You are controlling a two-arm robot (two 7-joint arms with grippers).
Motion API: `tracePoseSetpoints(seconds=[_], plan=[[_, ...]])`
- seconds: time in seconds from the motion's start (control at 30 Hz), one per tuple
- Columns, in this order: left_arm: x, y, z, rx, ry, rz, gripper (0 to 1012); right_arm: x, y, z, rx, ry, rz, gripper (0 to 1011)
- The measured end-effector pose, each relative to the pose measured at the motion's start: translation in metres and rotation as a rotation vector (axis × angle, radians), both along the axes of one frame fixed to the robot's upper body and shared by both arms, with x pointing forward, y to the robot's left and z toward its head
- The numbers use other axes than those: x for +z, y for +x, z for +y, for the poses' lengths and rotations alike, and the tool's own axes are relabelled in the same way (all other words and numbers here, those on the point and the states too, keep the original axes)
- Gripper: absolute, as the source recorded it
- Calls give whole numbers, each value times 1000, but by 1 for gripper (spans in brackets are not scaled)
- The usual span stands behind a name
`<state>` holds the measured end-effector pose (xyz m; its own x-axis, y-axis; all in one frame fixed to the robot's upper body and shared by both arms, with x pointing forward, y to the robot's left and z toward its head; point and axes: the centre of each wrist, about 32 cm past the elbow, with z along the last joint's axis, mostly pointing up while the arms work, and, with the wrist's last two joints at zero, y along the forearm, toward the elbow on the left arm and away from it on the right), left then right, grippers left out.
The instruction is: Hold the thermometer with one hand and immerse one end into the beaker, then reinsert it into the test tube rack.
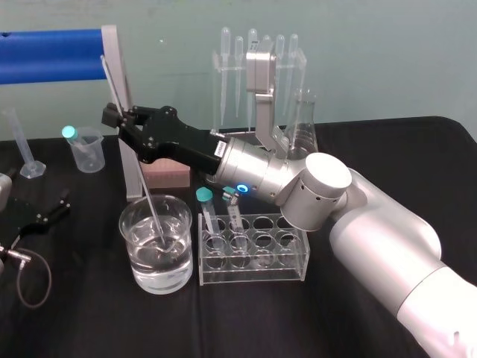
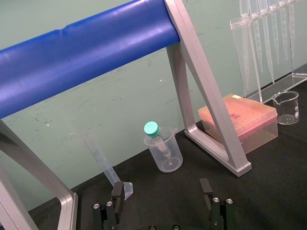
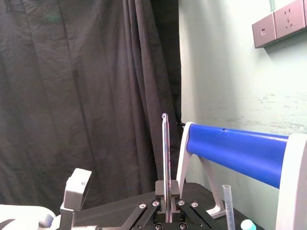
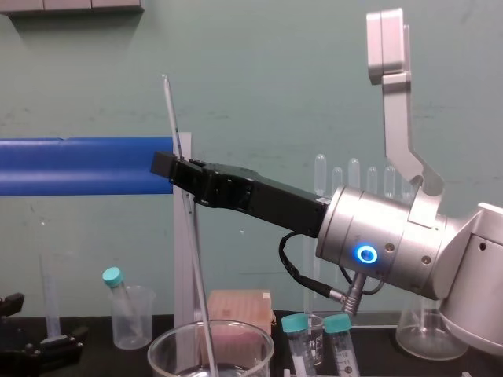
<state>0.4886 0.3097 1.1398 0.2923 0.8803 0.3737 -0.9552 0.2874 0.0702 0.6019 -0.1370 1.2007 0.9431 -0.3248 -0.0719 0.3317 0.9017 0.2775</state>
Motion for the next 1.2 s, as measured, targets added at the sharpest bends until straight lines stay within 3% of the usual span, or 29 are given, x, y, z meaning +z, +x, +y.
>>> tracePoseSetpoints(seconds=[1.2], plan=[[0, 0, 0, 0, 0, 0, 1008, 1, -3, -2, 19, 6, -3, 53]])
